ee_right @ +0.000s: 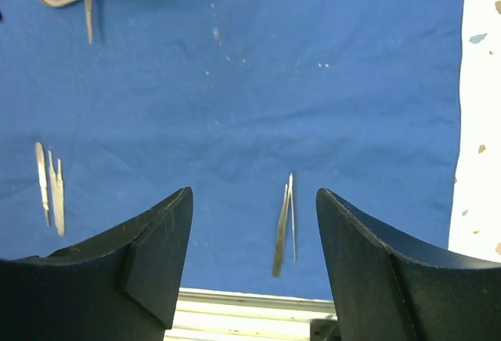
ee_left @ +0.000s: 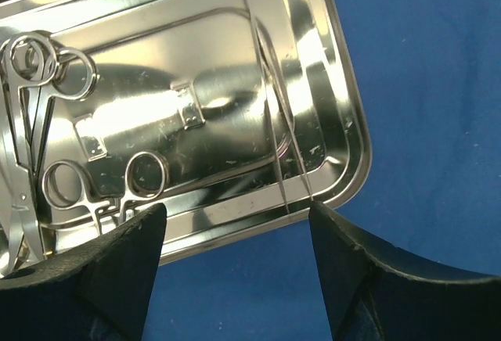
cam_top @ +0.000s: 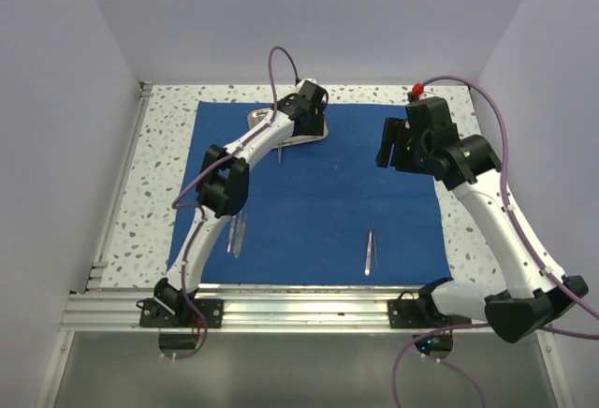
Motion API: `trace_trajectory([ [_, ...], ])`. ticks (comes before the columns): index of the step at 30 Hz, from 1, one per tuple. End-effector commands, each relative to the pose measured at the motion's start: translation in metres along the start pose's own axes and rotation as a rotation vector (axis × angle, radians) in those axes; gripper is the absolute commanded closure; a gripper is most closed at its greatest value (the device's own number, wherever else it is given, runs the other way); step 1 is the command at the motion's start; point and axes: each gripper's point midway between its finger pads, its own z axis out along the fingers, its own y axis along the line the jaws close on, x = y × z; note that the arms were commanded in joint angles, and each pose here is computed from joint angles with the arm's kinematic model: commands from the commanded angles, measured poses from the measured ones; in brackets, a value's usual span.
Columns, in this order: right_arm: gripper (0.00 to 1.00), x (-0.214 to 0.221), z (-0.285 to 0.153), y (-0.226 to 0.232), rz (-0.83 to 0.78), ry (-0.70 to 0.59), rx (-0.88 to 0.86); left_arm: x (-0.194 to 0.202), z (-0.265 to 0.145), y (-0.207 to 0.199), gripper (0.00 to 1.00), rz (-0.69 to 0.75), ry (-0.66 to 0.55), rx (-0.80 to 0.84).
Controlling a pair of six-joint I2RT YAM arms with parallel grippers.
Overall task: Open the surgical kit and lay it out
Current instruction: Pick up the medical item from the container.
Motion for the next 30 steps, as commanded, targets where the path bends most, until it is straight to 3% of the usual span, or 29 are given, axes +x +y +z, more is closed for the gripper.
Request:
trace_trajectory([
  [1, 0.32, 0.006, -0.003, -0.009, -0.030, 0.017, 0.026, -0.051, -0.010, -0.015, 0.23, -0.042, -0.145, 0.088],
  [6, 0.32, 0.000, -0.005, -0.006, -0.057, 0.006, 0.017, -0.046, 0.006, -0.019, 0.23, -0.053, -0.138, 0.097],
  [21, 0.32, 0.022, -0.009, -0.013, -0.080, 0.054, 0.004, 0.032, 0.058, -0.032, 0.32, -0.010, -0.018, 0.013],
  [30, 0.31, 0.022, -0.019, -0.025, -0.136, 0.041, 0.030, 0.078, 0.062, -0.006, 0.66, 0.056, 0.103, -0.124],
])
